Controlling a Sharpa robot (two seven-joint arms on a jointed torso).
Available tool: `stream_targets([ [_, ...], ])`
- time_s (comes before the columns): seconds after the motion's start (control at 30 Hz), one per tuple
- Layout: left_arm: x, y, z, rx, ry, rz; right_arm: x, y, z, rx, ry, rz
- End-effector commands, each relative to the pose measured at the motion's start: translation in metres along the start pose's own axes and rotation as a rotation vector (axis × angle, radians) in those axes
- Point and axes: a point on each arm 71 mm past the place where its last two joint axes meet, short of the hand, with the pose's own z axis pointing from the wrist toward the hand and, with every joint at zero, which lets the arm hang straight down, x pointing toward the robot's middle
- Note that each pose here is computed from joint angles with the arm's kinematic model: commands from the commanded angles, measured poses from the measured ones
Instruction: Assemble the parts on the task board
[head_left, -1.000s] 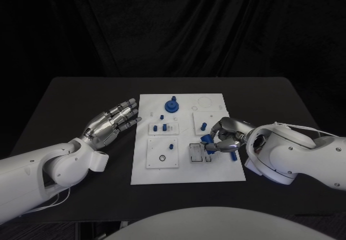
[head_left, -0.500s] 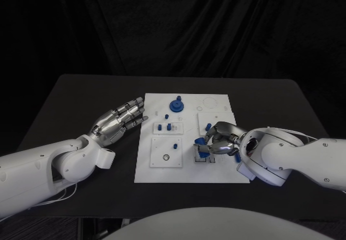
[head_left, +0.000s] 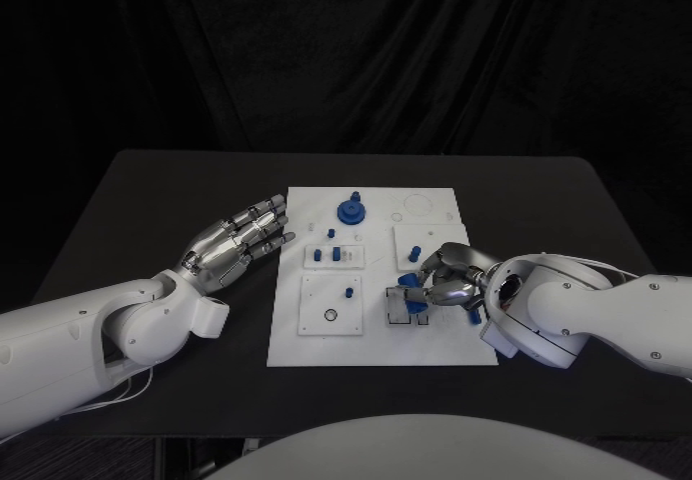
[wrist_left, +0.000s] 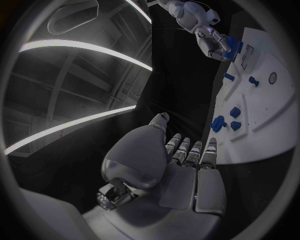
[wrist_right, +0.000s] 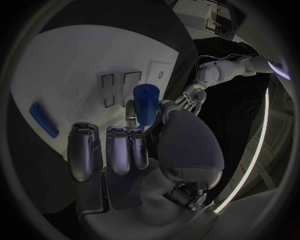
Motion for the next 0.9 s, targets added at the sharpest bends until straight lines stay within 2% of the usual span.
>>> stream_targets([
  [0.03, 0.0008, -0.0006, -0.0010, 0.010, 0.003, -0.008, -0.005, -0.011, -0.003, 0.042, -0.037, -0.075],
  [0.17, -0.0001, -0.0009, -0.0020, 0.009, -0.001, -0.006, -0.011, -0.025, -0.008, 0.088, -0.064, -0.110],
  [0.43, 0.0008, -0.0004, -0.0012, 0.008, 0.002, -0.007, -0.016, -0.043, -0.012, 0.163, -0.083, -0.158],
  [0.73, 0.0002, -0.0005, -0.0016, 0.006, 0.000, -0.006, -0.014, -0.053, -0.010, 0.217, -0.049, -0.203],
  [0.9, 0.0002, -0.0003, -0.0014, 0.004, 0.000, -0.006, -0.012, -0.054, -0.008, 0.224, -0.039, -0.212],
])
